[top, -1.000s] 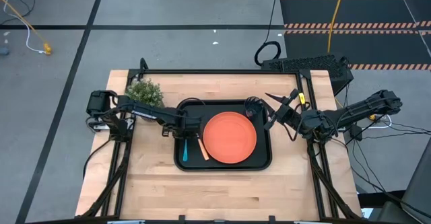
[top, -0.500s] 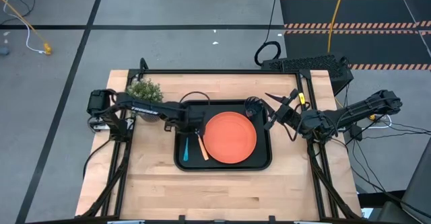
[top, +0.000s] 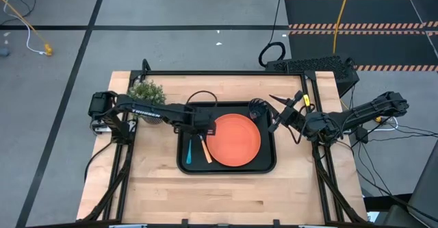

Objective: Pick and place plate/cup/fork/spoon on tray
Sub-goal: Adjust the blue spoon on the black serving tray

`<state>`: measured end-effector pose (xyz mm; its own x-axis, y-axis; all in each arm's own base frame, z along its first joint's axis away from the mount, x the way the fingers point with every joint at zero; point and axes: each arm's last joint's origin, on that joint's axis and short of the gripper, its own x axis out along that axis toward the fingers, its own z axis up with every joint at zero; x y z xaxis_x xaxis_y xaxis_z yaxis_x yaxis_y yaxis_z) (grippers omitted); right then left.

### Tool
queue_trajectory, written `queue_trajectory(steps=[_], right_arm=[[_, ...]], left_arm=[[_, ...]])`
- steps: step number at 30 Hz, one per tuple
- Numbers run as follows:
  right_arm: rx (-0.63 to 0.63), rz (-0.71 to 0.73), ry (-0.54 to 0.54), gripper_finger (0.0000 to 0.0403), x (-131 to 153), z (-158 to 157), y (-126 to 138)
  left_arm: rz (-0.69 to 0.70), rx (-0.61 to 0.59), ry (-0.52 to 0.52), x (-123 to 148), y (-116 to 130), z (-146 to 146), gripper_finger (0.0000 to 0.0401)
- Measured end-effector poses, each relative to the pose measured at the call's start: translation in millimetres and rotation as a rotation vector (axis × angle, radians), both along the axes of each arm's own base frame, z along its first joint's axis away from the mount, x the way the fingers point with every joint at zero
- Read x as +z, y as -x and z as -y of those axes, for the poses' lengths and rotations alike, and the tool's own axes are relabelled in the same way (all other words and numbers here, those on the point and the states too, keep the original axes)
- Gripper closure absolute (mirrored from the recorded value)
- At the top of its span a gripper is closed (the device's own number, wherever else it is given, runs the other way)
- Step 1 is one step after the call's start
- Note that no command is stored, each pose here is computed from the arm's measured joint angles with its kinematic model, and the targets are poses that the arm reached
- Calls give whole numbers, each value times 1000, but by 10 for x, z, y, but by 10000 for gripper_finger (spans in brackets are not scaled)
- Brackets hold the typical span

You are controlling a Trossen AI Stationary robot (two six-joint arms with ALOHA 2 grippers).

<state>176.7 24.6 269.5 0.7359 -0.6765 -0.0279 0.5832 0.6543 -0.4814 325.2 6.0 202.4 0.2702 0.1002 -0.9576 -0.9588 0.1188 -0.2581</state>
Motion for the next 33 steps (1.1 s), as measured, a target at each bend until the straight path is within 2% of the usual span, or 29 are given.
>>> queue_trajectory(steps=[8,14,33], right_arm=[[-1,10,-16,289,-5,0,0],[-1,11,-17,289,-5,0,0],[-1,11,-17,289,-5,0,1]], left_arm=[[-63,-1,7,-204,112,92,311],[-62,-7,36,-358,175,148,311],[-83,-3,30,-408,214,147,311]])
